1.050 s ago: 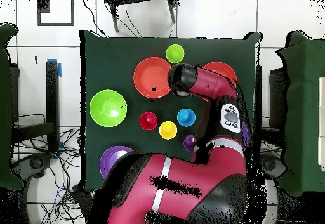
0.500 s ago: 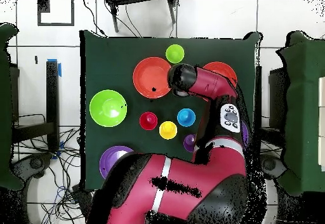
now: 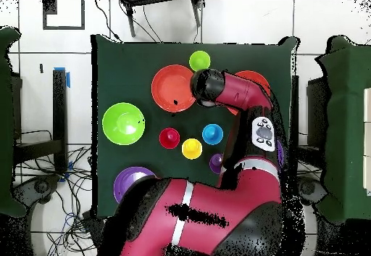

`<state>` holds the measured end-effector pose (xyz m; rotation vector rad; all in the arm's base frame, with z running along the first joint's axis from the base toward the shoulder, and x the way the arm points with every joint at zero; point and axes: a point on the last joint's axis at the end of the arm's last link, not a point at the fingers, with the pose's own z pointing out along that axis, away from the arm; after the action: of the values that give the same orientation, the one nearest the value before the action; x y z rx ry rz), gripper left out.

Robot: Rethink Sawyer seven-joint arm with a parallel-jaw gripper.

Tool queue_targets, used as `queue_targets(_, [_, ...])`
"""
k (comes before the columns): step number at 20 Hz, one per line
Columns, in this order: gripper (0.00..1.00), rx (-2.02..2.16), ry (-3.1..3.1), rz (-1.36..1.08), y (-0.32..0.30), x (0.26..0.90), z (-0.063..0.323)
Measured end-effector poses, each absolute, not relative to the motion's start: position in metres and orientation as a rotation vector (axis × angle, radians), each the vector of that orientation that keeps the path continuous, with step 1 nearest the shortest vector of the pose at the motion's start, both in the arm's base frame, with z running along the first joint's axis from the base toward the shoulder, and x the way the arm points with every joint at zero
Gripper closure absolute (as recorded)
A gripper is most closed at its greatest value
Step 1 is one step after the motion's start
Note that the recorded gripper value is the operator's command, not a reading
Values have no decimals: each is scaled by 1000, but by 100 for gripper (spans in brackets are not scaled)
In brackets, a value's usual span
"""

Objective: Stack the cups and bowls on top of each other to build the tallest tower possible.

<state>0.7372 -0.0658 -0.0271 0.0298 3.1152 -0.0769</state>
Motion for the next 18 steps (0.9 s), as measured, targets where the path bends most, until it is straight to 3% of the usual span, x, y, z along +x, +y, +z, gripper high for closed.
queue_targets(18, [0, -14, 3053, -120, -53, 759, 21])
